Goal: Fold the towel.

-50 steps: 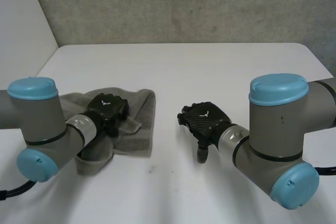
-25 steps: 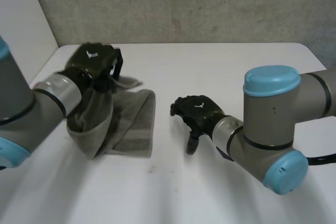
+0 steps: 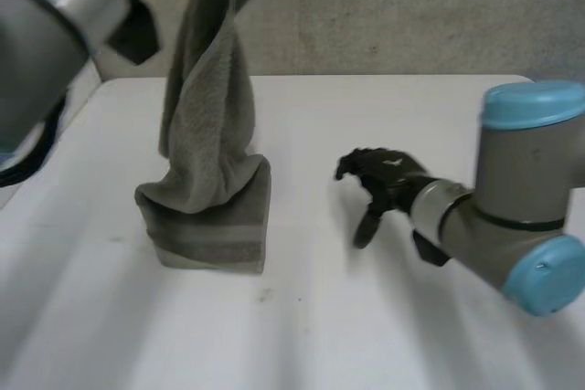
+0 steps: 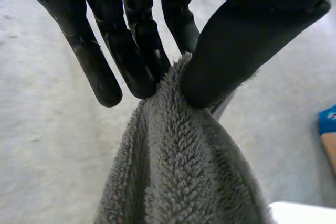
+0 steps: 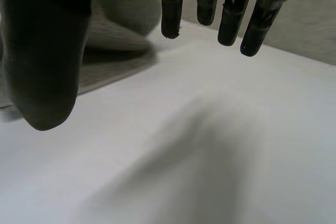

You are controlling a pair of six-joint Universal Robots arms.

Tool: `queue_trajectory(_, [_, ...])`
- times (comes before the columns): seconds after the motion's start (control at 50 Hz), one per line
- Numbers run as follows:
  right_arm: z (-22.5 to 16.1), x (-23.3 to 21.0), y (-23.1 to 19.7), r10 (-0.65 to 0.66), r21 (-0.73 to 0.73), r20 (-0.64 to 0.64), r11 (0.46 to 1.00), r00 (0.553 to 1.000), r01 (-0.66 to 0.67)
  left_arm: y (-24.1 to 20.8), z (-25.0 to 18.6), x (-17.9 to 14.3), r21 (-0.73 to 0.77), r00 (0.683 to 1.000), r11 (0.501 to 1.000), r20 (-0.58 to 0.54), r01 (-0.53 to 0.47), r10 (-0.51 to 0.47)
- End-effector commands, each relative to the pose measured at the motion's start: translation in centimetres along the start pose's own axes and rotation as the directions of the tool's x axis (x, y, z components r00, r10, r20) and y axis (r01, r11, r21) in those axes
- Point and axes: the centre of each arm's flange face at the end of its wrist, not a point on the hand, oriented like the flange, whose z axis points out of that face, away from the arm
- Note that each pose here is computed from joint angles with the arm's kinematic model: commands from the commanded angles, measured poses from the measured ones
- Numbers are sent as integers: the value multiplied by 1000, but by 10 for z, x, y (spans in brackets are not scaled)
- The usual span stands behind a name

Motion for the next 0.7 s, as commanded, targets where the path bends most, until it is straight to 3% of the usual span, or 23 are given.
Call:
queue_trajectory(0.02, [-27,76,-23,74,85,-218,995,973,-57,47,32,91,-42,984,995,-154,87,-93])
queue_trajectory(0.08, [-32,90,-28,85,105,-253,993,964,-60,58,33,106,-64,978,993,-182,96,-106])
queue_trajectory(0.18, [-40,119,-35,109,138,-320,988,941,-67,123,12,155,-232,953,968,-259,97,-157])
queue_trajectory(0.38, [-40,132,-37,50,124,-370,992,928,-4,230,-37,178,-470,938,882,-284,43,-197])
queue_trajectory(0.46, [-40,132,-37,39,124,-372,992,928,8,227,-43,187,-469,932,882,-302,38,-201])
queue_trajectory(0.58, [-40,128,-37,31,123,-351,992,936,13,174,-36,187,-376,929,924,-318,61,-191])
queue_trajectory(0.7, [-42,123,-36,12,110,-338,994,941,26,132,-15,110,-299,979,953,-178,41,-98])
